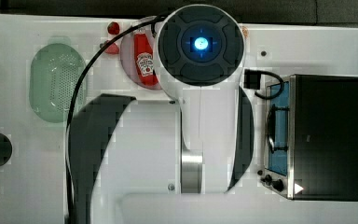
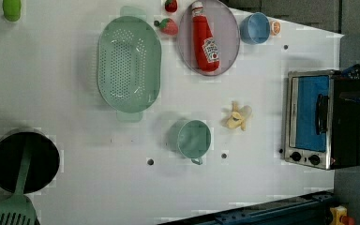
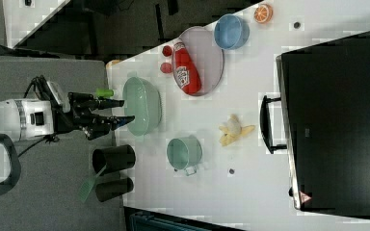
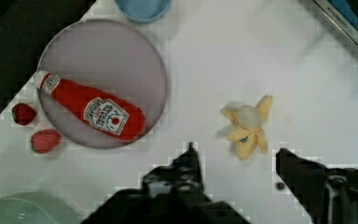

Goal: Pick banana from table and place on oven.

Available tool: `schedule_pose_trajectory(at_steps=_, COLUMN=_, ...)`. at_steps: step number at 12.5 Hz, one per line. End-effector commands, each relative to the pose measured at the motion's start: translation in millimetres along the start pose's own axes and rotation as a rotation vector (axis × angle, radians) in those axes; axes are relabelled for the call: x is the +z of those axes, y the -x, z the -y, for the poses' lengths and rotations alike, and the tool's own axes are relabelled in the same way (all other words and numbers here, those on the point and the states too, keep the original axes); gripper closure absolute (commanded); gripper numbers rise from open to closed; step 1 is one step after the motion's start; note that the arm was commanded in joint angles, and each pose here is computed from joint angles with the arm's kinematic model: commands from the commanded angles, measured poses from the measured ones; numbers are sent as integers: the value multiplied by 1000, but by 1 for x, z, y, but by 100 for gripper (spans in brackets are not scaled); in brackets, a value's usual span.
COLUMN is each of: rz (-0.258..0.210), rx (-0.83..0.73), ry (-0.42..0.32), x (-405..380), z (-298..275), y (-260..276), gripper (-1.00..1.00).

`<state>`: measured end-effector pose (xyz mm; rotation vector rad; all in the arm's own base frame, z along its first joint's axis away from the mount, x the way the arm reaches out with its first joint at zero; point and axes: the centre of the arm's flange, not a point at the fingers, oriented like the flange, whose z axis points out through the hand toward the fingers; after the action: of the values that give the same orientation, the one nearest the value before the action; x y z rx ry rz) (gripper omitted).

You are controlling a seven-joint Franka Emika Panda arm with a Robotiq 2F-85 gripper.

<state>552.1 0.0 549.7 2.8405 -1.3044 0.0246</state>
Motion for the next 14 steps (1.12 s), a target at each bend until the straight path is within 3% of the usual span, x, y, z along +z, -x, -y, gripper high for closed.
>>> schedule_pose_trajectory(at_steps=1, rz=0, rx=134, ry=-21, x=-69, z=-141, y=80, gripper=-58)
schedule_pose_trajectory(at_steps=3, rz=0, rx=134, ry=-22, x=-69, z=-141, y=80, gripper=-99)
schedule_pose_trajectory(at_steps=8, rz=24, rx=133, ry=9, x=-41, z=-132, y=73, gripper=-100)
schedule_pose_trajectory(at_steps=14, rz=19, rx=127, ry=11, x=91, z=-92, y=43, gripper=-100)
